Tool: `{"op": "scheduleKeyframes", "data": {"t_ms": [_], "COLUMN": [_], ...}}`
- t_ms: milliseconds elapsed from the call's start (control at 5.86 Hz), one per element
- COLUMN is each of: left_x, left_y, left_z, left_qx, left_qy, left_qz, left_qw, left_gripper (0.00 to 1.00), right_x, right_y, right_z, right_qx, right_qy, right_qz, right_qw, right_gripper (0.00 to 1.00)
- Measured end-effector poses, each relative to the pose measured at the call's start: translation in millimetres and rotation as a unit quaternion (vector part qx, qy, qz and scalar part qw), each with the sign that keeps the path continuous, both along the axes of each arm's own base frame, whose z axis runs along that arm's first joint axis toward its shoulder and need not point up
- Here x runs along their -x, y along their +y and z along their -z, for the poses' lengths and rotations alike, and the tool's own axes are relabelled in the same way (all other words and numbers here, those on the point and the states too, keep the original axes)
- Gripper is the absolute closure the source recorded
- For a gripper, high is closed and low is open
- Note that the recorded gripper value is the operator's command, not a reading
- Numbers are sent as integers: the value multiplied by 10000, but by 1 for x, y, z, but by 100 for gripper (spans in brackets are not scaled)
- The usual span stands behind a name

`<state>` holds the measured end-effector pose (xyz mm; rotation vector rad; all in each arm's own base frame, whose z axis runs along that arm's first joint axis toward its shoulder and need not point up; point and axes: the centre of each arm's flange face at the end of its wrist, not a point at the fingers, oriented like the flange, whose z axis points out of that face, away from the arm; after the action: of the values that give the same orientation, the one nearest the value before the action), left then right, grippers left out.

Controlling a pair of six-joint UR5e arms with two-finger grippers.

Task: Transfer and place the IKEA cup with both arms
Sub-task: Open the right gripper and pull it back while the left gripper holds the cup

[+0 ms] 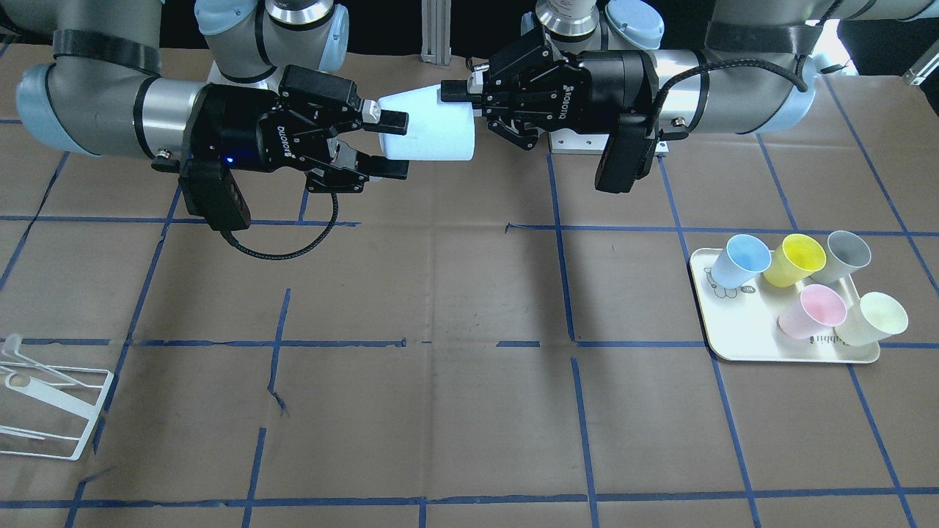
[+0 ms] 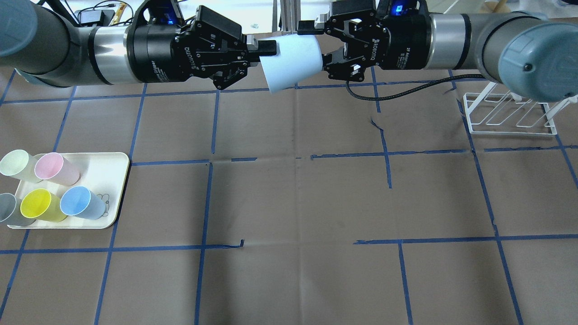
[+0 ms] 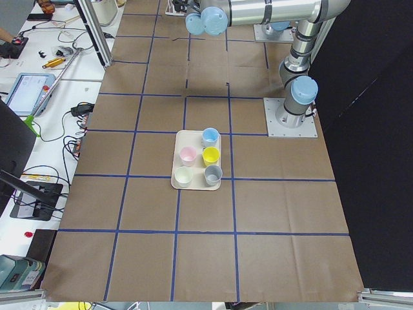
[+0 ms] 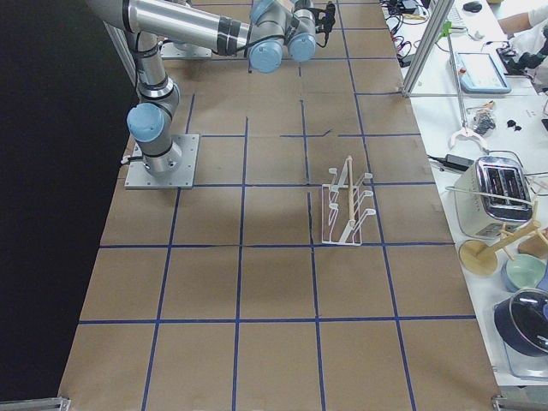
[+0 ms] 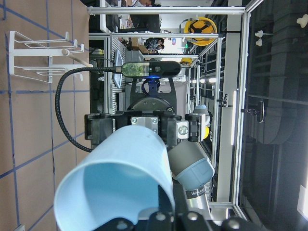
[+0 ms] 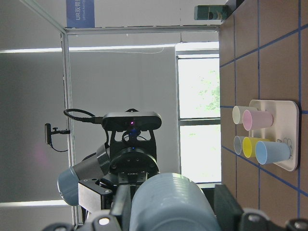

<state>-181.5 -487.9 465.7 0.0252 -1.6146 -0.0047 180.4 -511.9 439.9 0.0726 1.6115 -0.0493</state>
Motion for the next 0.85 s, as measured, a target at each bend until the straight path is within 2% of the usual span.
{"op": "scheduleKeyframes", "data": {"t_ms": [171, 341, 854], "left_x": [-1, -1, -2], "left_y": [0, -1, -1], "left_z": [2, 2, 3], "left_qx": [-11, -15, -32], "left_qy": [2, 4, 0], "left_qz": [-9, -16, -18], "left_qw": [10000, 10000, 10000], "left_gripper": [100, 99, 99], "right_x": [0, 0, 1], "right_y": [0, 0, -1], "right_z": [0, -1, -7], "right_qx": [2, 2, -29], "right_qy": [-1, -1, 4], "right_qz": [1, -1, 12], "right_qw": [10000, 10000, 10000], "right_gripper": [63, 1, 0]}}
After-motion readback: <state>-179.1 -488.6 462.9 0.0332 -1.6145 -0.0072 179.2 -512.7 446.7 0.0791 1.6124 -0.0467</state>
